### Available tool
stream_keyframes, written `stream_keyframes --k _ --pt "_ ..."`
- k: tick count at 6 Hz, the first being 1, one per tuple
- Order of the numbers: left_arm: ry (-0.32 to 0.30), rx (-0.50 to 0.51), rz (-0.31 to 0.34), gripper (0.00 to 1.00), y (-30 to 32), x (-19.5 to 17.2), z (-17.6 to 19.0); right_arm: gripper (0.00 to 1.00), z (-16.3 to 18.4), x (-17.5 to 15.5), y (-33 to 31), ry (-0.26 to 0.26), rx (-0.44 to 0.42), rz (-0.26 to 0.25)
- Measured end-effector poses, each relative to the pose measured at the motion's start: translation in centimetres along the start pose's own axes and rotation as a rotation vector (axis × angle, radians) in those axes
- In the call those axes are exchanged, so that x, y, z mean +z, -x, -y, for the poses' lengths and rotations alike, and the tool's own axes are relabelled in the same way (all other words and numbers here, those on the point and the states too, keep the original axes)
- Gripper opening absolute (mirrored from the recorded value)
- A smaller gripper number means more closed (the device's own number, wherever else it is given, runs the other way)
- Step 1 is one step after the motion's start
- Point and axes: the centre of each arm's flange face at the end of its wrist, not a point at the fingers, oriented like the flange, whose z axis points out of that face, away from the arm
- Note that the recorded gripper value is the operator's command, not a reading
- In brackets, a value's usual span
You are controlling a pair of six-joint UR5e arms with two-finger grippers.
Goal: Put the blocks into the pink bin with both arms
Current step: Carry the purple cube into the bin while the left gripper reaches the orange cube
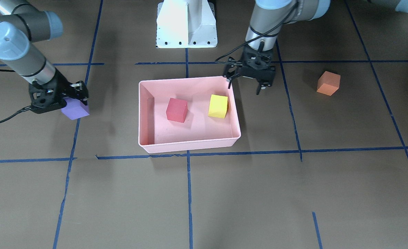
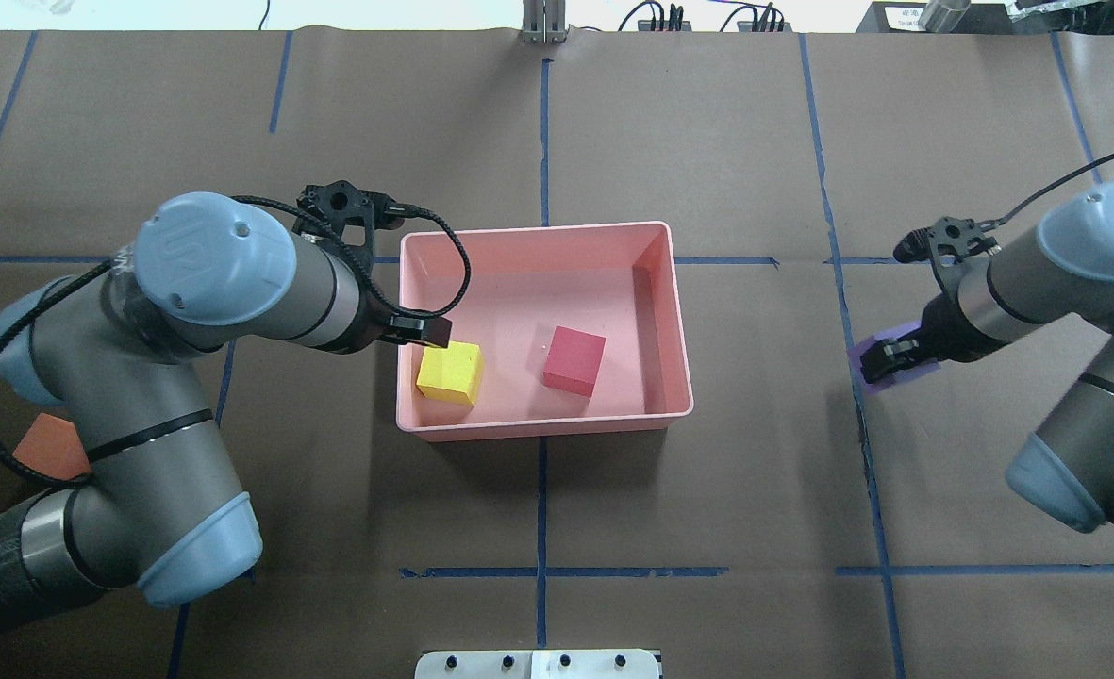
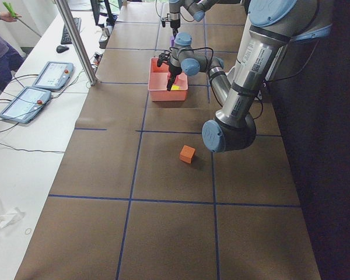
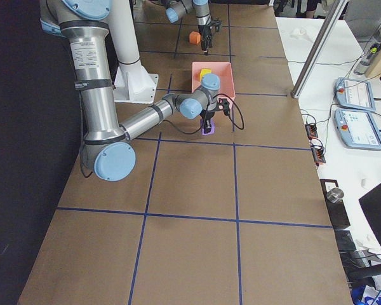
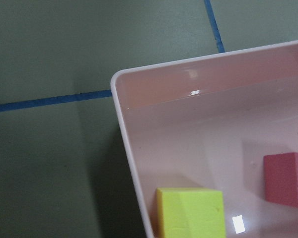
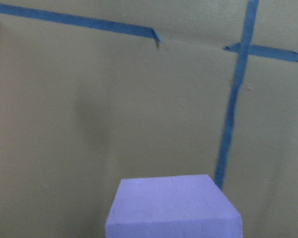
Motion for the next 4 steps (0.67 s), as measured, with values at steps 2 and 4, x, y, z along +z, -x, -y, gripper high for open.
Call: stream_keyframes --k 2,4 --pt "0.074 0.119 0.025 1.00 10.5 -1.8 -1.0 0.34 3.9 -4.6 11.2 0.015 0.153 -0.004" --pt "0.108 0.241 -0.002 1.00 20.6 -3.7 -3.9 0.99 5.3 -4.7 21.5 0.012 0.323 0.001"
